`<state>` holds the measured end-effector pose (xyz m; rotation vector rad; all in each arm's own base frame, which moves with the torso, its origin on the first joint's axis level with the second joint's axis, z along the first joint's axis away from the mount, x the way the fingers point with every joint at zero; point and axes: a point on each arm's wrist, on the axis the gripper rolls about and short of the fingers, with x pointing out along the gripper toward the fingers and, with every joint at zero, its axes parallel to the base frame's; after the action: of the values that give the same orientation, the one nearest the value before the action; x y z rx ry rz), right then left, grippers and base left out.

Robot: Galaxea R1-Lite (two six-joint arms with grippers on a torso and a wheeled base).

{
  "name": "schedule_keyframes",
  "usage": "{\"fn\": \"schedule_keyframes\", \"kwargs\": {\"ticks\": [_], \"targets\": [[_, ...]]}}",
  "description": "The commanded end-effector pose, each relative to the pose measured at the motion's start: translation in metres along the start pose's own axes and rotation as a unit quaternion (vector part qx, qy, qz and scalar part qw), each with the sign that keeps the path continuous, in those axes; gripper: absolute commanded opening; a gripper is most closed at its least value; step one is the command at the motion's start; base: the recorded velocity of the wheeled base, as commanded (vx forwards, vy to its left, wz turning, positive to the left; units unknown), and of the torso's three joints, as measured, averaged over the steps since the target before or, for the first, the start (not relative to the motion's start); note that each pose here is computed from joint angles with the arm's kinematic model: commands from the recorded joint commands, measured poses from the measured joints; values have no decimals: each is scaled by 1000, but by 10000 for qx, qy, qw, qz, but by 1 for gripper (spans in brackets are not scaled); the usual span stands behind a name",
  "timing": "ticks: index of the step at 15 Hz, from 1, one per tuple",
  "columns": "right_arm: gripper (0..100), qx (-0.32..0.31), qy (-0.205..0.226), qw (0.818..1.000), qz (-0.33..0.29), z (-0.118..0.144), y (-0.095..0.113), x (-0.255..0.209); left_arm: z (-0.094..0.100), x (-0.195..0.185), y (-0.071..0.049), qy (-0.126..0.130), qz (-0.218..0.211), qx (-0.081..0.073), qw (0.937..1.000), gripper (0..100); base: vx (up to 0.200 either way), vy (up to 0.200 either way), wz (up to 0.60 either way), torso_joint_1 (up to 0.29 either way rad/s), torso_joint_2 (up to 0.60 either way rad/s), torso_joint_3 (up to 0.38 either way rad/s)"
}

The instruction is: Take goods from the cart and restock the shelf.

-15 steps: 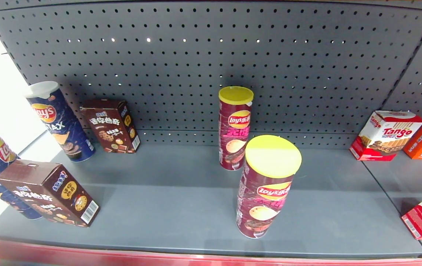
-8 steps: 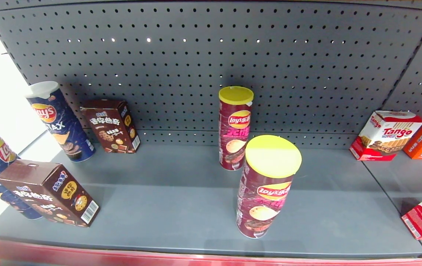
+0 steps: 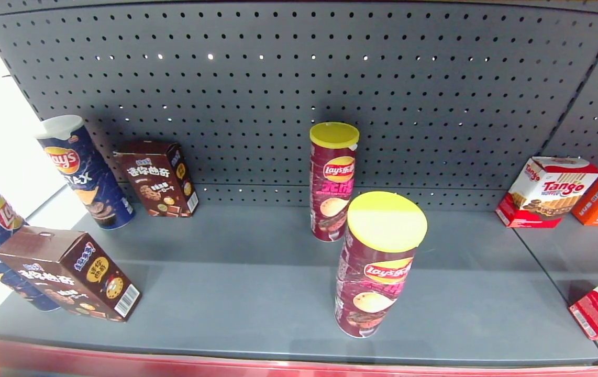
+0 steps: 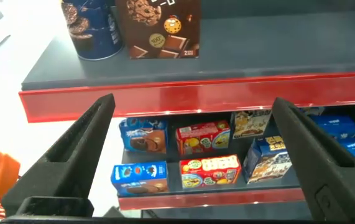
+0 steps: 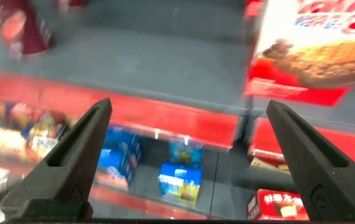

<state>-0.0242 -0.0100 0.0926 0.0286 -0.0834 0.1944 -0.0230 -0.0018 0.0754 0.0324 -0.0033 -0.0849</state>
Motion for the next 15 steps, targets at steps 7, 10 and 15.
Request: {"fn": "schedule_keyframes", "kwargs": {"ticks": [7, 10, 15], "targets": [[100, -327, 843, 9926, 812, 136, 22, 101, 0, 0, 0, 6, -90, 22, 10000, 100, 0, 0, 0, 0, 0, 0], [100, -432, 1329, 9749, 1731, 134, 45, 136, 0, 0, 0, 6, -105, 21, 9999, 100, 0, 0, 0, 0, 0, 0], [100, -629, 1910, 9531, 2262, 110, 80, 176, 0, 0, 0, 14, -105, 21, 9999, 100, 0, 0, 0, 0, 0, 0]]}}
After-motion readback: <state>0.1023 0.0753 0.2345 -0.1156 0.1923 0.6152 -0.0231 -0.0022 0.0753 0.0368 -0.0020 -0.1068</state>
